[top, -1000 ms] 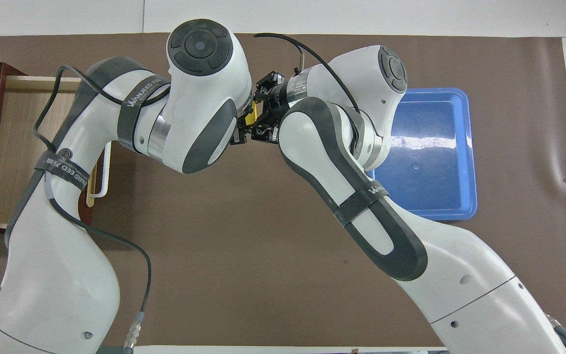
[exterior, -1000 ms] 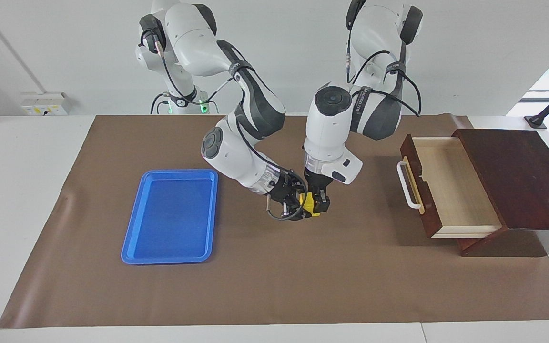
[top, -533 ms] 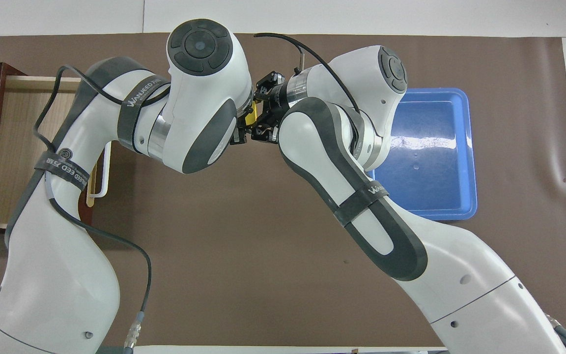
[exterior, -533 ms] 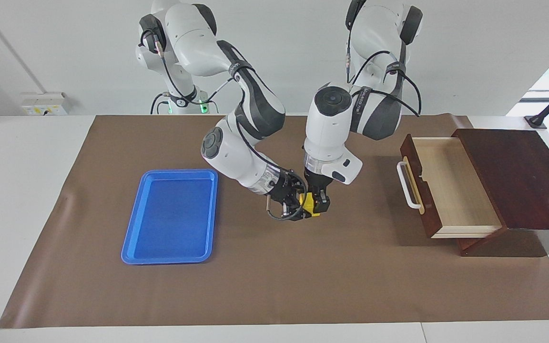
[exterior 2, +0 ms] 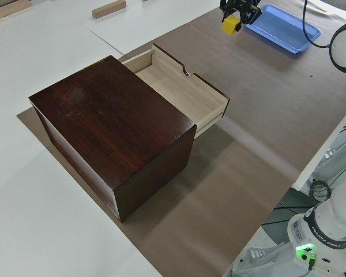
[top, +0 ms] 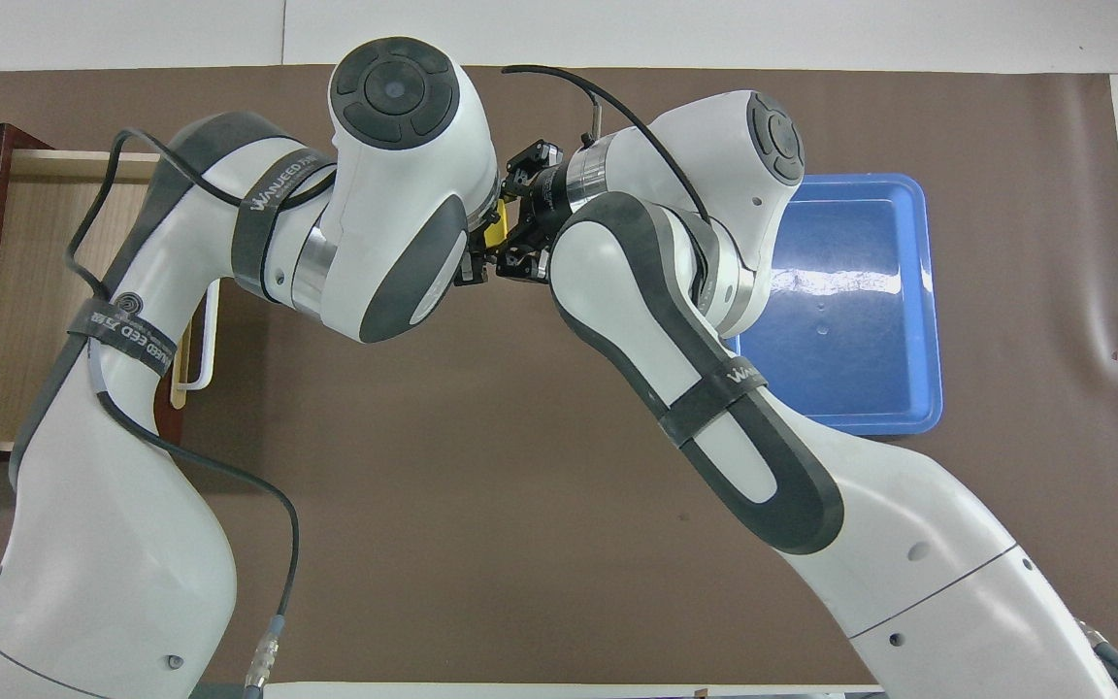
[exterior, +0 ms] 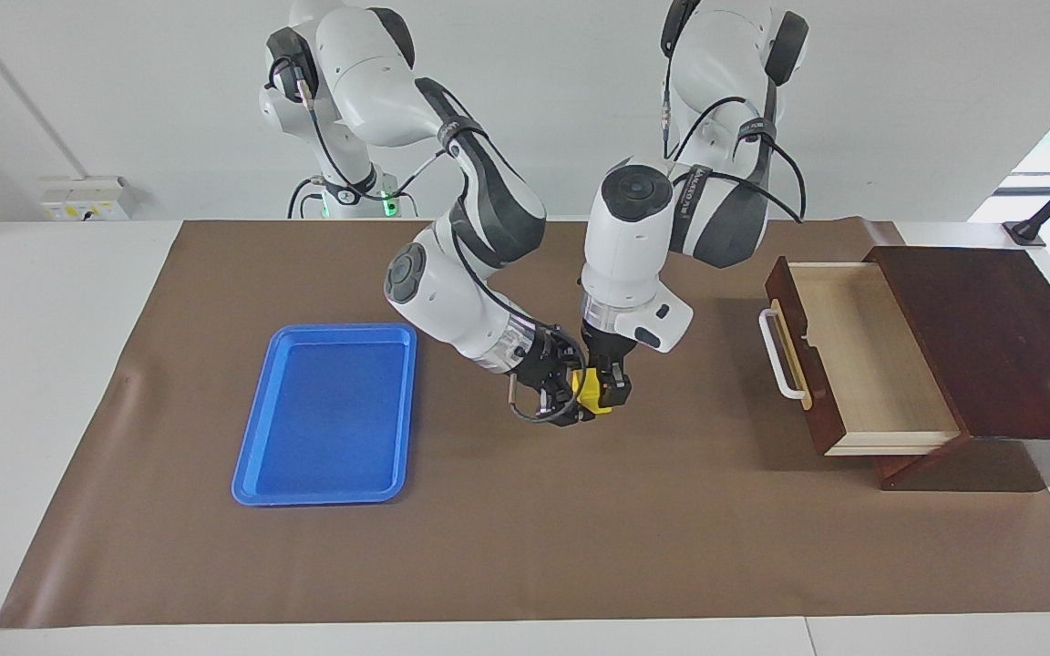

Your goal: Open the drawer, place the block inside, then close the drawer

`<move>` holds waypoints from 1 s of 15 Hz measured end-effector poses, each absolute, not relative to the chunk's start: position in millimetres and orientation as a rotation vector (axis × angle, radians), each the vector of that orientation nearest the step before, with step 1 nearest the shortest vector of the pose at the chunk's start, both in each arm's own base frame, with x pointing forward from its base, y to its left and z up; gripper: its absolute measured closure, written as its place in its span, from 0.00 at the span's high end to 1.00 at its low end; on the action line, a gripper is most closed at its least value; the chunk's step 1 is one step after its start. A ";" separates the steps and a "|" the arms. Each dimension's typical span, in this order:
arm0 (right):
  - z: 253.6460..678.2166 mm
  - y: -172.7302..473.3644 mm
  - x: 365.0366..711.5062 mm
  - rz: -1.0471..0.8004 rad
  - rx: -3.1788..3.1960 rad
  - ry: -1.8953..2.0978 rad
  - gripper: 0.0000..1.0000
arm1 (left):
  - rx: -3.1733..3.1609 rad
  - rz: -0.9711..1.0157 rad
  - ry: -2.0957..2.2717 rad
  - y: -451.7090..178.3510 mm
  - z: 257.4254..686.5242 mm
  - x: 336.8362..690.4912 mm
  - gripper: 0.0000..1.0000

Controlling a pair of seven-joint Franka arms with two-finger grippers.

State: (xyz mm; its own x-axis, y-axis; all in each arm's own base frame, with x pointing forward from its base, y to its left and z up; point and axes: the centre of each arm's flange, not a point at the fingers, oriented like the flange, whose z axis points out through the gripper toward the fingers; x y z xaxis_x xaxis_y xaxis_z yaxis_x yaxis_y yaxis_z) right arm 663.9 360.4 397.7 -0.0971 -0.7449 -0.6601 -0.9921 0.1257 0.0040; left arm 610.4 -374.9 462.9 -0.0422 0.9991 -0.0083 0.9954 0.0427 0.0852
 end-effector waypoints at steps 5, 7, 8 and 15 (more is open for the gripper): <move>393.9 359.3 666.3 0.618 -1.658 1.904 1.00 | 2.131 0.074 2.228 -376.7 463.5 607.6 0.64; 393.9 359.4 666.3 0.619 -1.658 1.904 1.00 | 2.131 0.074 2.229 -376.6 463.6 607.6 0.64; 393.9 359.2 666.3 0.619 -1.658 1.904 1.00 | 2.131 0.074 2.229 -376.6 463.6 607.6 0.64; 394.5 345.7 672.5 0.618 -1.645 1.920 1.00 | 2.065 0.113 2.300 -333.3 470.9 629.4 0.39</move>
